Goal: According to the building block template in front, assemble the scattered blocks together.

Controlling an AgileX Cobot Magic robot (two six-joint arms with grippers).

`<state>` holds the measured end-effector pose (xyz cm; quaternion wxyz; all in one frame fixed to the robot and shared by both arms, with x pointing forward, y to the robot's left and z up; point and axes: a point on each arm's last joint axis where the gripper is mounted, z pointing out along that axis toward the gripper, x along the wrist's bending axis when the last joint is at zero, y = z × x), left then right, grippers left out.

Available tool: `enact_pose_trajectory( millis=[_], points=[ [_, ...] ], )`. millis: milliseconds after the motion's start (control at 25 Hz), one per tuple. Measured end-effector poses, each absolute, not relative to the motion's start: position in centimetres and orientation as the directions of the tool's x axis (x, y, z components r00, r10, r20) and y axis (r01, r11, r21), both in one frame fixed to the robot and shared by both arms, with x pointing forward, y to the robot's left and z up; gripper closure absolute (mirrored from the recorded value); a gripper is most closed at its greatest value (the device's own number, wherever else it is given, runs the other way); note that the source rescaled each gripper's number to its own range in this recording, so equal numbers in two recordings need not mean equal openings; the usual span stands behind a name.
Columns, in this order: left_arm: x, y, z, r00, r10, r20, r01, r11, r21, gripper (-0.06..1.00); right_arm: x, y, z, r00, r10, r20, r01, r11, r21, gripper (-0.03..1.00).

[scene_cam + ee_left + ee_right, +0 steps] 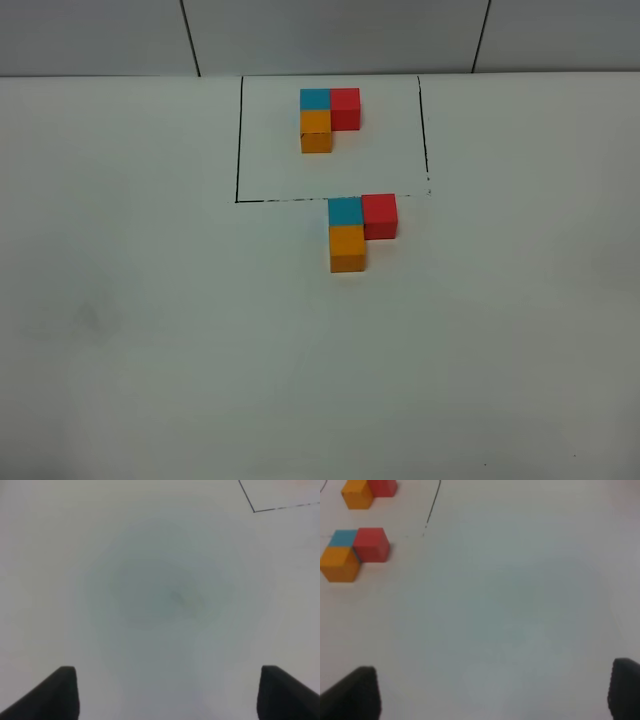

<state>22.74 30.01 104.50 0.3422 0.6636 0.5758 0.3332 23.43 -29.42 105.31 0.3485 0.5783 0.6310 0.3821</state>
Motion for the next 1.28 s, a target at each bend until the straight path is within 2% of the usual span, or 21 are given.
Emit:
enact_pose_trajectory(
  millis=[1280],
  points=[
    [22.74, 30.01, 104.5, 0.115, 0.992, 0.048, 0.536, -0.103, 0.838, 0.28, 23.43, -29.42, 105.31, -0.088, 0.996, 0.002, 0.463, 0.039, 0.885, 0.22]
  ],
)
